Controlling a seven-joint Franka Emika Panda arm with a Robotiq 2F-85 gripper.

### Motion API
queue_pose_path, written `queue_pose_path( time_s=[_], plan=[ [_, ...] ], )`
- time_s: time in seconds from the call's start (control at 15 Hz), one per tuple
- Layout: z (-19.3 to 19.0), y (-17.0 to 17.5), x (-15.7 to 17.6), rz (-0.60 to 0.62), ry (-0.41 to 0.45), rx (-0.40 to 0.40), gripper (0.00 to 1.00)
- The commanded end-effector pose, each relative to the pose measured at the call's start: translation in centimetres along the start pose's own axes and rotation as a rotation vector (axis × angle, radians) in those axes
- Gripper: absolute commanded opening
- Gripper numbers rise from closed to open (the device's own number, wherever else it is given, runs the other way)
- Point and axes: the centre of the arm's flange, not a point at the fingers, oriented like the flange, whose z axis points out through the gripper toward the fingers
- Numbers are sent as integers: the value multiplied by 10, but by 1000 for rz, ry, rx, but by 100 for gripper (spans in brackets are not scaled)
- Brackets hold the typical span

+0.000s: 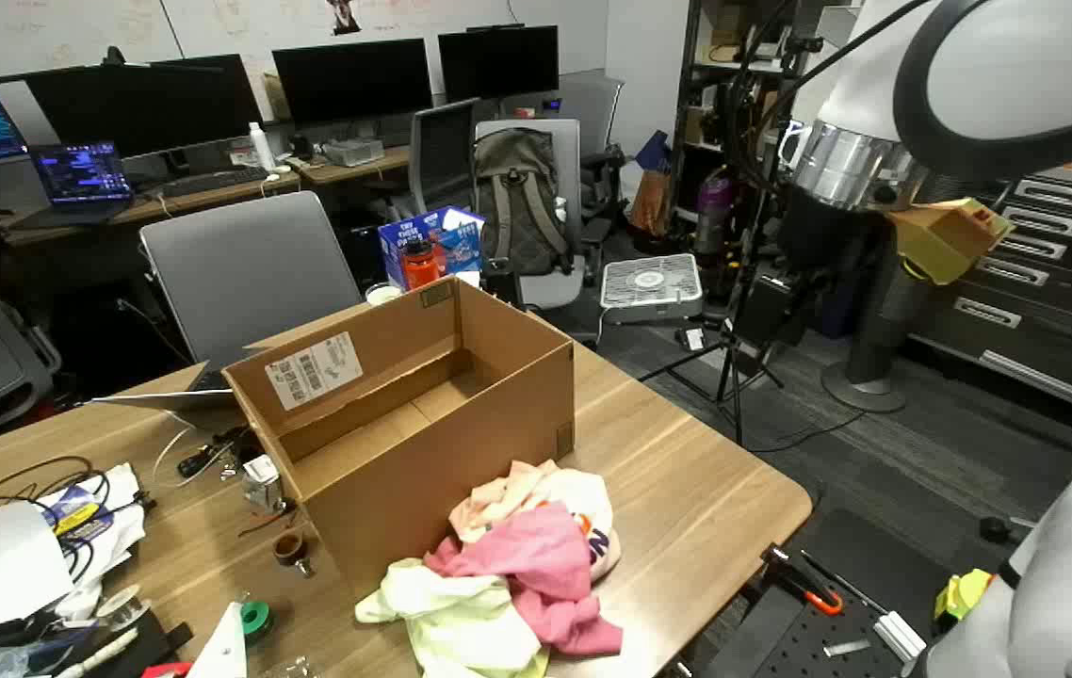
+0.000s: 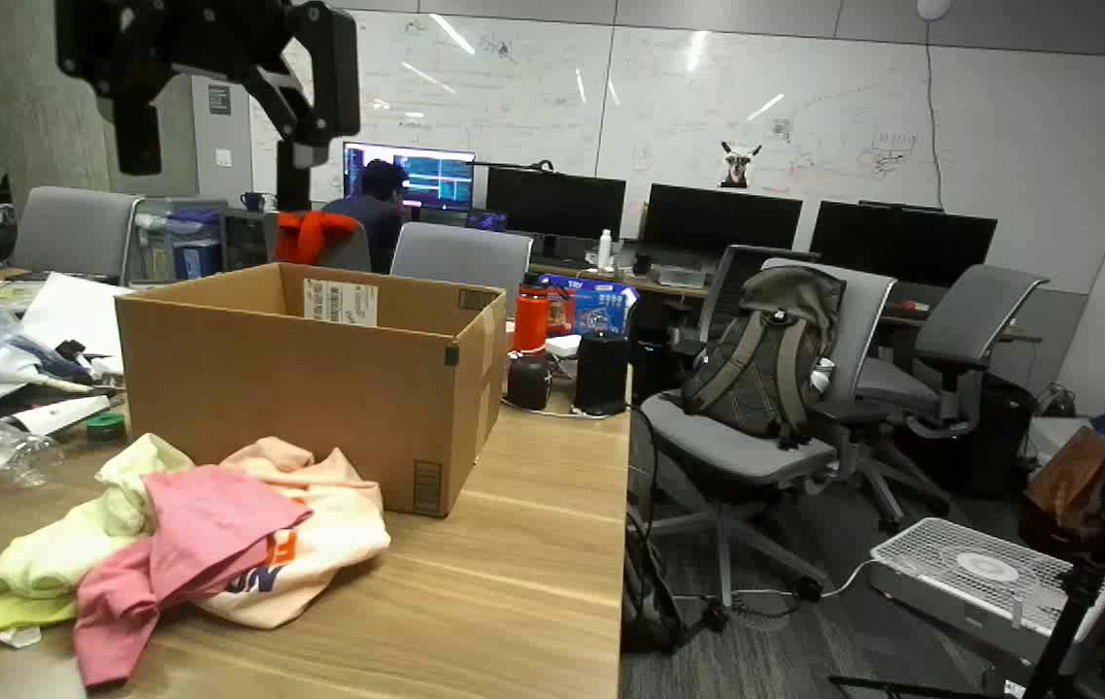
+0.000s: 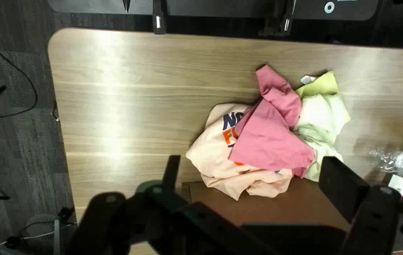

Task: Put the peach and pink shirt and the green towel in the box respectively

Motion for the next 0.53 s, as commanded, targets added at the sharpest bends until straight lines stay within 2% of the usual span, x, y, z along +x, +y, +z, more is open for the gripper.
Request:
queue_pose_path(
  time_s=[0.0, 0.47],
  plan=[
    [-1, 0, 0, 0, 2, 0, 100],
    [-3, 0, 0, 0, 7, -1, 100]
  ],
)
